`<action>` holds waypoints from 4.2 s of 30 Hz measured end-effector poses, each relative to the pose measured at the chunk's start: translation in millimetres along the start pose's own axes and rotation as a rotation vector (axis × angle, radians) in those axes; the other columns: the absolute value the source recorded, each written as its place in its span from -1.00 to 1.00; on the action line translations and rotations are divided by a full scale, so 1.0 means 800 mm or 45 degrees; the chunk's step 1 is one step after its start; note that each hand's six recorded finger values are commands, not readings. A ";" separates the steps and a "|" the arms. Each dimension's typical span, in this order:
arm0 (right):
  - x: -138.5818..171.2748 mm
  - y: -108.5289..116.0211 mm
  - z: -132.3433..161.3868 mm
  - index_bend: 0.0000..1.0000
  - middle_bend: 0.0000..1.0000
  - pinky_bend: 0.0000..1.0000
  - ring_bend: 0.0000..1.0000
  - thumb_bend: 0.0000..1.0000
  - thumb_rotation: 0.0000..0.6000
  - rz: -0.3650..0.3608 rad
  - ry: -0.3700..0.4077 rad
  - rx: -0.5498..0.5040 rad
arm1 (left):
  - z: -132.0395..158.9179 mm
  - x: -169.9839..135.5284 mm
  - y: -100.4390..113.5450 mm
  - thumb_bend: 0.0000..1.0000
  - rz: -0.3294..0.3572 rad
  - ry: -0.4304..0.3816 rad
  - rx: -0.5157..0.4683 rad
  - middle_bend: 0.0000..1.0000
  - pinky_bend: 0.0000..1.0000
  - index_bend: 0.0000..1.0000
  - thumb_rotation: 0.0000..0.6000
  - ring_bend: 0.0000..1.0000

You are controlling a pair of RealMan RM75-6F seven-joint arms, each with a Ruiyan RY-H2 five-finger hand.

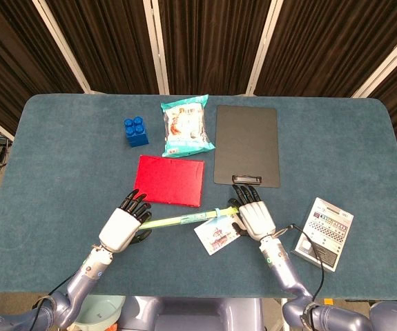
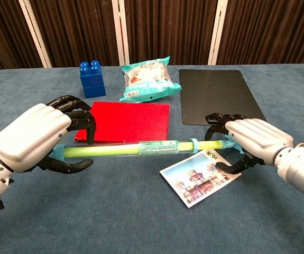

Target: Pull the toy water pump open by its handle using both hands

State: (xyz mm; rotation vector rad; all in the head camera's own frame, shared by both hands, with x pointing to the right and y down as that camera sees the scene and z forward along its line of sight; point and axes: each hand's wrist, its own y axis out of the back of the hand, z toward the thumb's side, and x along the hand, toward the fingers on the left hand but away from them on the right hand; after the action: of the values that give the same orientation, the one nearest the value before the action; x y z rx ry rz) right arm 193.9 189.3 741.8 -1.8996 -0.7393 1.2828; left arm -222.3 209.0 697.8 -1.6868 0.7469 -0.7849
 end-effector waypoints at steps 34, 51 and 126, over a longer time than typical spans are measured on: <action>-0.025 0.017 -0.029 0.77 -0.70 -1.00 -1.00 -0.32 1.00 -0.059 -0.011 0.071 | -0.003 -0.021 0.046 -0.12 0.120 -0.023 -0.037 -0.29 -0.71 0.51 1.00 -0.66; -0.030 0.035 -0.035 0.83 -0.66 -1.00 -1.00 -0.34 1.00 -0.108 -0.059 0.145 | -0.010 -0.032 0.072 -0.12 0.185 -0.024 -0.051 -0.28 -0.71 0.51 1.00 -0.66; -0.126 0.153 -0.177 0.83 -0.64 -1.00 -1.00 -0.40 1.00 -0.260 -0.496 0.496 | -0.029 -0.090 0.146 -0.12 0.307 -0.053 -0.124 -0.27 -0.71 0.51 1.00 -0.64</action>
State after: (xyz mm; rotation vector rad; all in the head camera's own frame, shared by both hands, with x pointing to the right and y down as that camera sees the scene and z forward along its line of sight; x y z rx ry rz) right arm 300.0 5.7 730.2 -1.2482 -0.7853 1.5528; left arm -294.1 227.8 579.8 -1.6555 0.9522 -0.5512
